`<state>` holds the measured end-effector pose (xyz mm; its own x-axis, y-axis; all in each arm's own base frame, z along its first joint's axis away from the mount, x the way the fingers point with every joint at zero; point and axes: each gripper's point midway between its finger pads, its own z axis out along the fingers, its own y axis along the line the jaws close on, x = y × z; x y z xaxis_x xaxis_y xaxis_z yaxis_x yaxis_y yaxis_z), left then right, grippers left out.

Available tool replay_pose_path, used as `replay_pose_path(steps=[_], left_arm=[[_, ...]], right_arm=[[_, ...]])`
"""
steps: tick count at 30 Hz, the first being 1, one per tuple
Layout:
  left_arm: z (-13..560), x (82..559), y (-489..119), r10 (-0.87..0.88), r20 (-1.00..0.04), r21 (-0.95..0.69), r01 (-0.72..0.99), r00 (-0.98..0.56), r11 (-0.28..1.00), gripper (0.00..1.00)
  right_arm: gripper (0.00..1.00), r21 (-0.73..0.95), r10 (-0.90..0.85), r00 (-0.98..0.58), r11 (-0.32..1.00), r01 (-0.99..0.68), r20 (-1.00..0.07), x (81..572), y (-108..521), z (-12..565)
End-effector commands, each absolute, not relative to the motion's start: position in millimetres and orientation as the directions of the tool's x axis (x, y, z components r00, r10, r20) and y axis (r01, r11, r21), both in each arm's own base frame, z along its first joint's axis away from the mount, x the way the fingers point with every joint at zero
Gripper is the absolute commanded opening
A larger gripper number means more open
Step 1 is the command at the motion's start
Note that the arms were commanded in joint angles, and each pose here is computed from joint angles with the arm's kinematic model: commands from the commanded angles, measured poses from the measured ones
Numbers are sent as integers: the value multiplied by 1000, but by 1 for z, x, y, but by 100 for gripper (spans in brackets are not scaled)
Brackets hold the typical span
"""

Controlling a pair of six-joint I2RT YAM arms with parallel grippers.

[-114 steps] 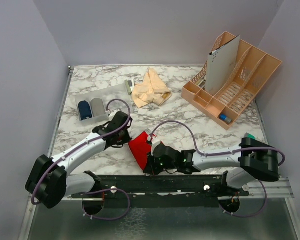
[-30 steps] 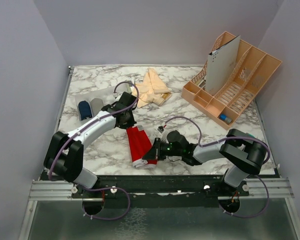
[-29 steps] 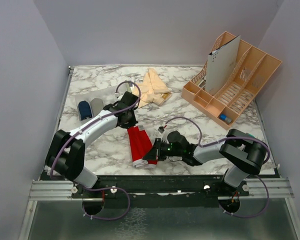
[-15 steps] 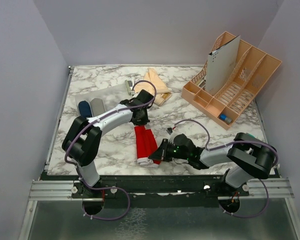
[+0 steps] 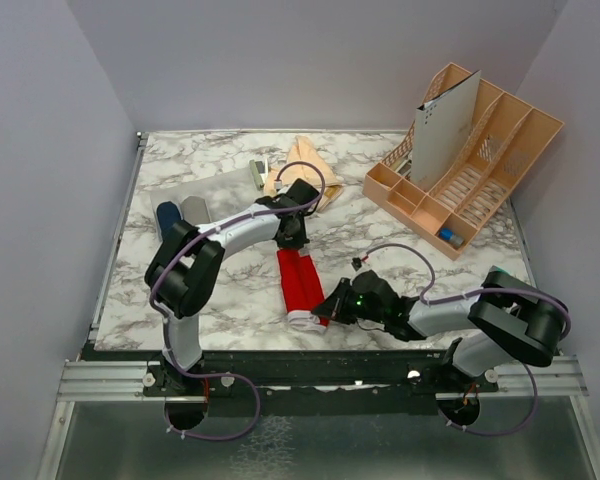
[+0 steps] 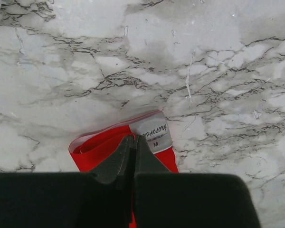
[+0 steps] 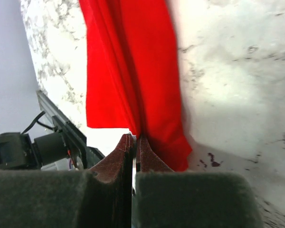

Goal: Roll the underwear
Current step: Fold the underwear at the center of the board.

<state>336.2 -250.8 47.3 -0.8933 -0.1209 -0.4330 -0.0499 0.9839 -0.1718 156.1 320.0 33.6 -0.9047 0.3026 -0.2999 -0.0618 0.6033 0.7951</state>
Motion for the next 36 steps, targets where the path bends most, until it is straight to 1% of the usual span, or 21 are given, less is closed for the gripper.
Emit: replay_pose_path(steps=[1, 3, 5, 6, 7, 8, 10, 13, 14, 16, 17, 19, 21, 22, 24, 27, 29, 30, 32, 34, 36], left_arm=[[53, 356, -267, -146, -468, -217, -47, -872, 975, 0], [53, 357, -271, -145, -465, -228, -40, -874, 973, 0], [53, 358, -275, -145, -462, -238, -35, -875, 971, 2], [53, 359, -276, -144, -459, -243, -32, -877, 970, 5], [52, 359, -278, -142, -456, -246, -29, -879, 969, 12], [53, 359, -279, -141, -454, -250, -26, -880, 968, 17], [55, 359, -281, -142, -455, -256, -23, -879, 966, 19], [59, 360, -281, -147, -463, -262, -23, -874, 965, 30], [63, 361, -282, -147, -467, -267, -19, -872, 964, 30], [69, 362, -283, -150, -477, -276, -14, -866, 961, 32], [73, 363, -283, -152, -482, -281, -12, -863, 960, 35], [83, 364, -285, -159, -494, -298, -5, -855, 955, 44], [96, 366, -287, -163, -514, -315, 8, -842, 949, 45], [103, 367, -287, -166, -524, -322, 14, -836, 947, 49], [116, 369, -287, -171, -547, -334, 26, -819, 942, 51], [133, 368, -284, -183, -575, -348, 36, -797, 937, 60], [141, 366, -280, -190, -590, -354, 40, -785, 935, 64], [144, 364, -278, -192, -594, -356, 41, -781, 934, 65], [148, 359, -273, -199, -600, -363, 42, -775, 931, 69], [145, 354, -262, -215, -596, -367, 25, -773, 930, 70], [142, 348, -248, -245, -591, -379, -3, -768, 925, 72]], right_arm=[[1, 728, 327, -899, 686, 15, -289, 154, 297, 10], [1, 718, 334, -896, 696, 25, -292, 155, 294, 6], [3, 698, 349, -889, 715, 48, -297, 157, 288, 1], [5, 693, 350, -888, 719, 50, -299, 157, 287, 0], [6, 691, 351, -887, 722, 51, -302, 157, 286, -1], [7, 689, 351, -885, 723, 50, -304, 157, 285, -1], [11, 688, 345, -884, 725, 38, -315, 158, 286, 1], [19, 683, 331, -881, 730, 13, -337, 161, 288, 7], [22, 681, 329, -879, 732, 7, -344, 162, 288, 10], [23, 681, 320, -875, 732, -14, -363, 164, 289, 16], [24, 678, 314, -874, 734, -24, -371, 165, 290, 19], [32, 677, 305, -865, 734, -53, -398, 168, 291, 30], [39, 672, 297, -853, 736, -81, -428, 172, 291, 41], [43, 666, 293, -847, 740, -92, -443, 174, 291, 47], [48, 646, 286, -832, 755, -110, -476, 178, 288, 56], [56, 602, 283, -812, 792, -103, -511, 184, 278, 64], [57, 574, 268, -800, 811, -114, -537, 187, 275, 68], [55, 567, 256, -796, 814, -129, -549, 188, 275, 71], [46, 575, 216, -795, 795, -195, -567, 189, 286, 81], [36, 586, 160, -799, 763, -273, -580, 187, 302, 91], [29, 589, 100, -804, 734, -339, -586, 186, 318, 95]])
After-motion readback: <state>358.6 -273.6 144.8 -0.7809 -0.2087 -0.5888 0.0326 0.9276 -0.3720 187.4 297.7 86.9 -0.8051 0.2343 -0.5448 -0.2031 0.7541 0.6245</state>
